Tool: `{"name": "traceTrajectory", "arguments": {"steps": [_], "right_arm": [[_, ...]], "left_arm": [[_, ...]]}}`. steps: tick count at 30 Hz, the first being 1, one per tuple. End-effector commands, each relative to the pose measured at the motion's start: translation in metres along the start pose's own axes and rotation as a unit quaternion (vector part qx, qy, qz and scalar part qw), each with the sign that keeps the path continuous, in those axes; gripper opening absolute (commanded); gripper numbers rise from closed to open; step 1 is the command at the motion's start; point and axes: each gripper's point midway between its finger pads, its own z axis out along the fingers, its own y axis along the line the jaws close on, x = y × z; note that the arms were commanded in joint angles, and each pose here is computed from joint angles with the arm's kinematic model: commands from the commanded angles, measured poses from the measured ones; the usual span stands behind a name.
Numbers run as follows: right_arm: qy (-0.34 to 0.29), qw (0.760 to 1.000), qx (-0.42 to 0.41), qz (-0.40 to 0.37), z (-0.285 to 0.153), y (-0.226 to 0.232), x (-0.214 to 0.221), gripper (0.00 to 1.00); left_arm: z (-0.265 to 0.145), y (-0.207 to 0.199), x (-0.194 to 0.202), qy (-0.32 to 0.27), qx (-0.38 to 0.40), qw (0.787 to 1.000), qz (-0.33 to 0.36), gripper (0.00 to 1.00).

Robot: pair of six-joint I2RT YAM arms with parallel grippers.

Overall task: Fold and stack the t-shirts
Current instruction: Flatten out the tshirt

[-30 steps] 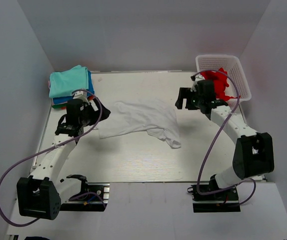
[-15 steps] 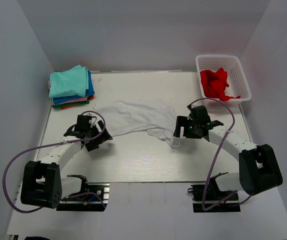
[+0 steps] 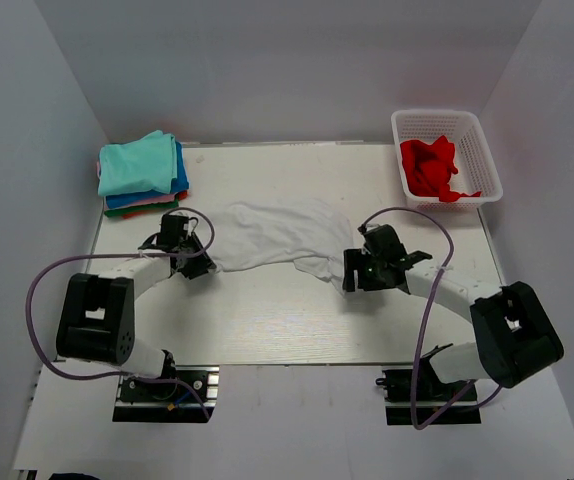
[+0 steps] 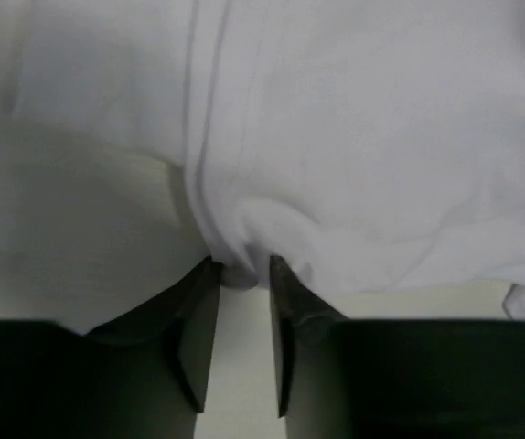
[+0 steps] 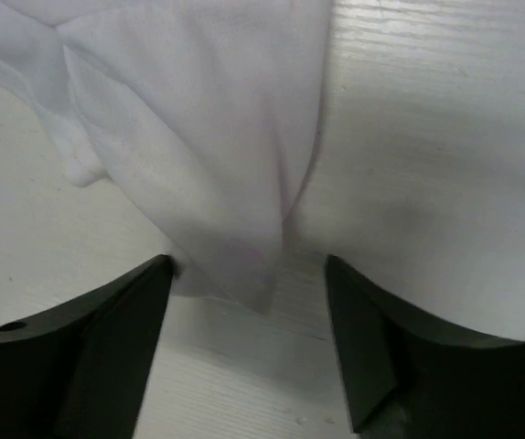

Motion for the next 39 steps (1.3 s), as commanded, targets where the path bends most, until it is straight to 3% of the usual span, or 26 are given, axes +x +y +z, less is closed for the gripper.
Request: {"name": "traceTrajectory", "arguments": {"steps": [1, 2, 3, 6, 11, 17, 23, 25, 26, 28, 32, 33, 38, 39], "right_arm": [[-0.008, 1.000, -0.006, -0.021, 0.009, 0.006, 0.003, 0.70], [-0.008, 1.000, -0.006, -0.024, 0.010, 0.006, 0.004, 0.62], [-0.007, 1.000, -0.007, -0.024, 0.011, 0.006, 0.007, 0.38], [-0.036, 0.999, 0.013, -0.015, 0.013, 0.002, -0.008, 0.00], [-0.118, 0.992, 0.048, 0.008, -0.011, 0.000, -0.059, 0.00], [-0.281, 0.955, 0.091, 0.009, -0.091, 0.003, -0.157, 0.00], [-0.453, 0.882, 0.131, -0.001, -0.220, 0.000, -0.228, 0.00], [-0.485, 0.864, 0.133, -0.029, -0.251, 0.004, -0.240, 0.00], [-0.522, 0.845, 0.110, -0.033, -0.291, 0.014, -0.248, 0.00], [-0.547, 0.827, 0.105, -0.073, -0.318, 0.021, -0.252, 0.00], [-0.634, 0.760, 0.033, -0.141, -0.421, 0.055, -0.252, 0.00], [-0.645, 0.749, 0.027, -0.148, -0.439, 0.057, -0.249, 0.00], [-0.669, 0.701, -0.009, -0.246, -0.522, 0.084, -0.230, 0.00], [-0.697, 0.672, -0.013, -0.248, -0.562, 0.086, -0.223, 0.00]], "left_arm": [[0.013, 0.018, 0.036, 0.066, -0.021, 0.998, -0.001, 0.33], [0.015, 0.022, 0.043, 0.078, -0.023, 0.997, 0.004, 0.23], [0.015, 0.022, 0.043, 0.078, -0.023, 0.997, 0.004, 0.00], [0.013, 0.021, 0.045, 0.080, -0.017, 0.997, 0.003, 0.00], [-0.019, -0.029, 0.005, 0.019, 0.072, 0.997, 0.024, 0.00], [-0.126, -0.099, -0.084, -0.162, 0.181, 0.968, 0.055, 0.00], [-0.224, -0.141, -0.141, -0.279, 0.235, 0.929, 0.066, 0.00], [-0.261, -0.154, -0.153, -0.315, 0.259, 0.910, 0.070, 0.00], [-0.282, -0.161, -0.160, -0.332, 0.271, 0.901, 0.072, 0.00], [-0.316, -0.164, -0.167, -0.366, 0.282, 0.884, 0.070, 0.00], [-0.397, -0.170, -0.169, -0.439, 0.324, 0.834, 0.077, 0.00], [-0.426, -0.173, -0.169, -0.461, 0.339, 0.816, 0.079, 0.00], [-0.510, -0.166, -0.154, -0.514, 0.352, 0.774, 0.113, 0.00], [-0.523, -0.164, -0.149, -0.521, 0.356, 0.767, 0.113, 0.00]]}}
